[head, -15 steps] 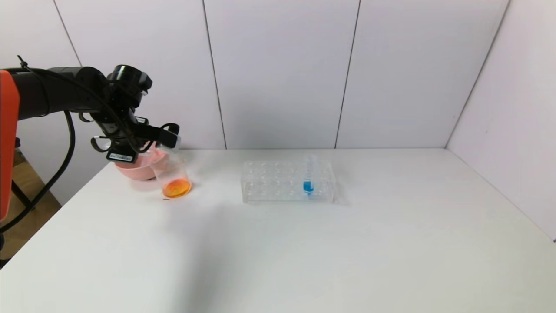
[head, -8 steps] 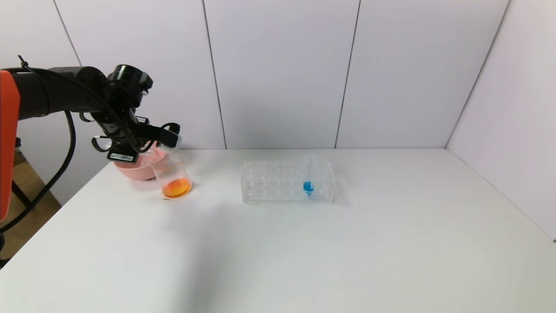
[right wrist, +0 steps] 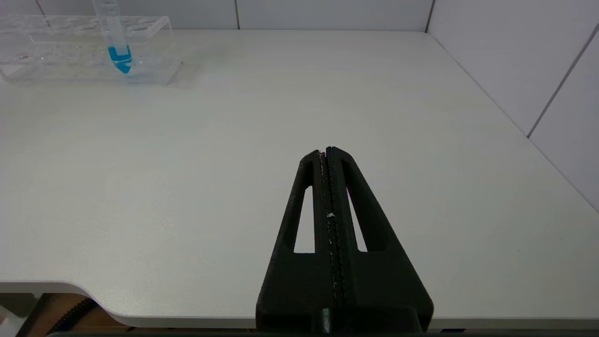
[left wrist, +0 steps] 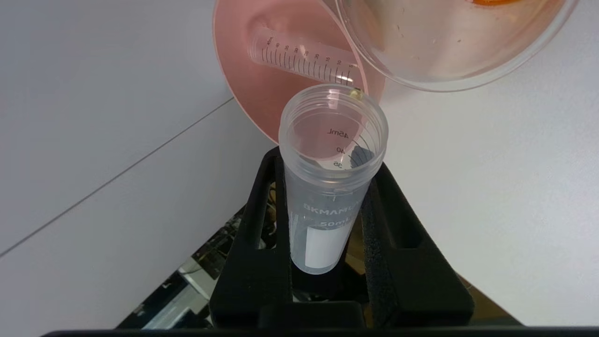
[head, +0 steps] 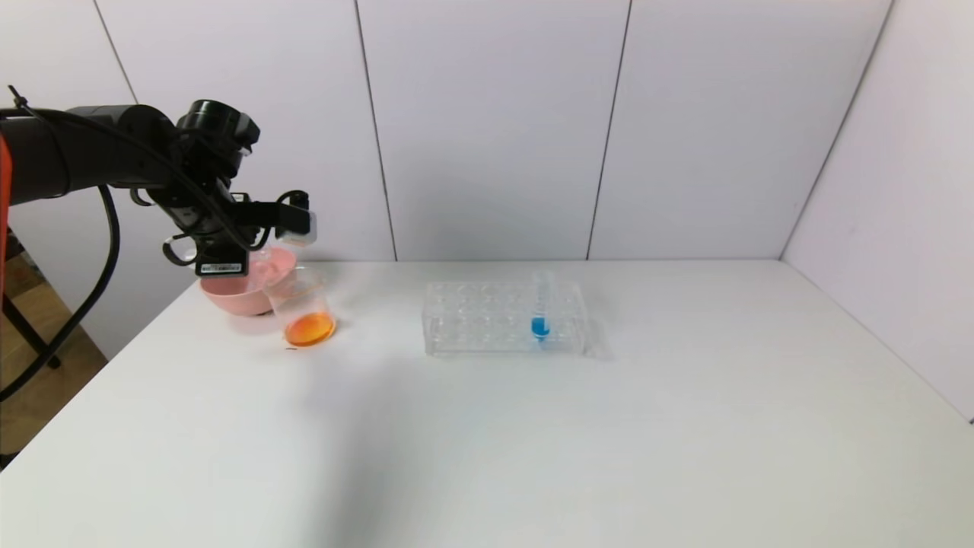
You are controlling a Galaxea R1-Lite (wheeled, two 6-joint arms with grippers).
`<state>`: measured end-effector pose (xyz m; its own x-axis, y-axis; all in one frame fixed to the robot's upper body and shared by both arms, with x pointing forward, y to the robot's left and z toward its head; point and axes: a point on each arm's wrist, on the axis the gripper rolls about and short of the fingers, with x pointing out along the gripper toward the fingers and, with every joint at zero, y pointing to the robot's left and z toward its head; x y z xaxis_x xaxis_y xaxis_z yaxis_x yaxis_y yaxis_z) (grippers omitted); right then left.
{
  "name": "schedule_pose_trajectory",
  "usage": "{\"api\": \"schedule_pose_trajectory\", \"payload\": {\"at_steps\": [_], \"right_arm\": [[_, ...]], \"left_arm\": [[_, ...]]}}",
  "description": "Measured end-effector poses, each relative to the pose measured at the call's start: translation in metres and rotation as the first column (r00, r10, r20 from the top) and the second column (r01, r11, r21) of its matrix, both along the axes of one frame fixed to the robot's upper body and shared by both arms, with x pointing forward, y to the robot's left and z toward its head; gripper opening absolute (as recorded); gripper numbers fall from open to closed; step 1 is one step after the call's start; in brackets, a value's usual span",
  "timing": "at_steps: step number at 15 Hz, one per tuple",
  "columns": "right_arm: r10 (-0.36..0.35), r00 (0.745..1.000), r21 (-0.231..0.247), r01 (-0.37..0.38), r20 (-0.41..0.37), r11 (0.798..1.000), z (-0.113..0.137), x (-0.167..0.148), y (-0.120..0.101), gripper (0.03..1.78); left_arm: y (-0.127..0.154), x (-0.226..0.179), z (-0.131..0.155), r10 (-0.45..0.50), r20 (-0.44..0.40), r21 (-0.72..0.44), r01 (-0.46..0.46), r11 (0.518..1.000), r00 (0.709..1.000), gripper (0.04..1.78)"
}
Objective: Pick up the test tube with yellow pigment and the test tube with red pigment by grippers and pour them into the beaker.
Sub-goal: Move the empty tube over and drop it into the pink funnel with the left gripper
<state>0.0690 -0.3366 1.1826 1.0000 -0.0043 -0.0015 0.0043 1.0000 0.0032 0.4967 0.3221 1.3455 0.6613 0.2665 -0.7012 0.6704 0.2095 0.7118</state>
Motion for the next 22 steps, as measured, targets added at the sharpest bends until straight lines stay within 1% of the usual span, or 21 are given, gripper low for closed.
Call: {"api": "schedule_pose_trajectory", "payload": {"at_steps": [1, 3, 5, 7, 10, 12, 14, 17, 18, 20, 21, 22], "right_arm": [[0.0, 1.0, 0.0, 0.0, 0.0, 1.0, 0.0, 0.0, 0.0, 0.11], [0.0, 1.0, 0.0, 0.0, 0.0, 1.0, 0.0, 0.0, 0.0, 0.11], [0.0, 1.0, 0.0, 0.0, 0.0, 1.0, 0.0, 0.0, 0.0, 0.11], [0.0, 1.0, 0.0, 0.0, 0.0, 1.0, 0.0, 0.0, 0.0, 0.11], [0.0, 1.0, 0.0, 0.0, 0.0, 1.0, 0.0, 0.0, 0.0, 0.11], [0.0, 1.0, 0.0, 0.0, 0.0, 1.0, 0.0, 0.0, 0.0, 0.11], [0.0, 1.0, 0.0, 0.0, 0.0, 1.0, 0.0, 0.0, 0.0, 0.11], [0.0, 1.0, 0.0, 0.0, 0.0, 1.0, 0.0, 0.0, 0.0, 0.11], [0.0, 1.0, 0.0, 0.0, 0.0, 1.0, 0.0, 0.0, 0.0, 0.11], [0.0, 1.0, 0.0, 0.0, 0.0, 1.0, 0.0, 0.0, 0.0, 0.11], [0.0, 1.0, 0.0, 0.0, 0.0, 1.0, 0.0, 0.0, 0.0, 0.11], [0.0, 1.0, 0.0, 0.0, 0.0, 1.0, 0.0, 0.0, 0.0, 0.11]], "left_arm": [[-0.001, -0.001, 0.002, 0.027, 0.021, -0.06, -0.026, 0.998, 0.999, 0.45], [-0.002, -0.003, 0.005, 0.088, 0.052, -0.202, -0.076, 0.976, 0.995, 0.45], [-0.001, -0.005, 0.01, 0.18, 0.074, -0.329, -0.146, 0.933, 0.981, 0.45], [-0.001, -0.006, 0.016, 0.286, 0.098, -0.446, -0.215, 0.869, 0.953, 0.45], [-0.001, -0.008, 0.027, 0.412, 0.111, -0.619, -0.261, 0.741, 0.905, 0.45], [0.002, -0.01, 0.035, 0.503, 0.113, -0.719, -0.279, 0.637, 0.857, 0.45], [0.009, -0.011, 0.044, 0.592, 0.106, -0.802, -0.284, 0.526, 0.799, 0.45], [0.016, -0.01, 0.054, 0.693, 0.09, -0.896, -0.245, 0.37, 0.716, 0.45], [0.019, -0.009, 0.057, 0.714, 0.096, -0.914, -0.223, 0.34, 0.694, 0.45], [0.026, -0.005, 0.063, 0.74, 0.136, -0.932, -0.169, 0.322, 0.658, 0.45], [0.028, -0.002, 0.065, 0.759, 0.166, -0.933, -0.148, 0.327, 0.629, 0.45], [0.03, 0.002, 0.065, 0.784, 0.2, -0.932, -0.132, 0.337, 0.587, 0.45]]}}
